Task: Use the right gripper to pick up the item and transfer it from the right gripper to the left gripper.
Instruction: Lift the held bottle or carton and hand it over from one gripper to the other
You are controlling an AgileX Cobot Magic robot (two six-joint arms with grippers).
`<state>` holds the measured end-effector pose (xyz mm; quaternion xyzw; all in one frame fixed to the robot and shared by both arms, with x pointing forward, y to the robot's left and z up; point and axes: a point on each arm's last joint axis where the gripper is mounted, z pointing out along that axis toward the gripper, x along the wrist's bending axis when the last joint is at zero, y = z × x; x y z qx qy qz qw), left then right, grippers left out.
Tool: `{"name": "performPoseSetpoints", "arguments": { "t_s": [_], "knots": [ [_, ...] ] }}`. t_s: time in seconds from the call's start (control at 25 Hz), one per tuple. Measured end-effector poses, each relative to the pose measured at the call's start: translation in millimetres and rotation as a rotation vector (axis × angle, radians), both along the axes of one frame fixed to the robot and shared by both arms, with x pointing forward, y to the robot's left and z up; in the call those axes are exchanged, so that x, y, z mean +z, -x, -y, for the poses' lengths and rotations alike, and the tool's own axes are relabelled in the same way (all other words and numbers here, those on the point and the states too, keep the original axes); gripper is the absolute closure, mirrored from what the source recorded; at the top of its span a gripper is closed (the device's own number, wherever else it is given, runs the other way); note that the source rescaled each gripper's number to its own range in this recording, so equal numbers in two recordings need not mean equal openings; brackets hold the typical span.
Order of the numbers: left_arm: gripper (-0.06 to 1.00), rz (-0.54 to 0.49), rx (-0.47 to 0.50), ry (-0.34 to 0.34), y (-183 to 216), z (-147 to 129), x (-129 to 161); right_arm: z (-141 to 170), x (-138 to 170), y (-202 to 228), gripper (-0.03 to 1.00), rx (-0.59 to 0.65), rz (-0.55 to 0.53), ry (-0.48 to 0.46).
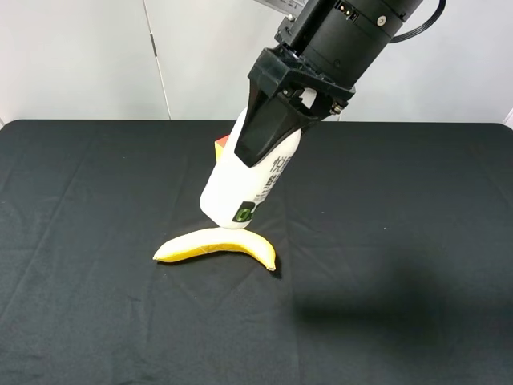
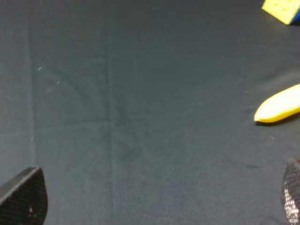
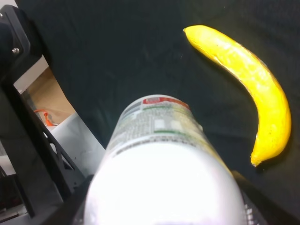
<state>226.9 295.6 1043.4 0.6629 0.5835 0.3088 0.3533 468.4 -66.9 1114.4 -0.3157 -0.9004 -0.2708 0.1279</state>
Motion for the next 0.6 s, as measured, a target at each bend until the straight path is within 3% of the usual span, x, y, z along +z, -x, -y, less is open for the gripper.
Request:
{"name": "performPoseSetpoints", "arguments": {
  "t_s": [0.16, 0.4, 0.6],
  "knots": [
    [-0.05, -0.024, -0.054, -0.035, -7, 3, 12, -1, 1, -3, 0.94, -0.017, 0.023, -0.017],
    [-0.05, -0.09, -0.156, -0.152, -34, 5, 34, -3, 2, -7, 0.94, -0.047, 0.057, -0.044],
    [-0.05, -0.085, -0.221, -0.157, -57, 10, 45, 7, 4, -18, 0.94, -0.1, 0.054, -0.069]
  ]
}}
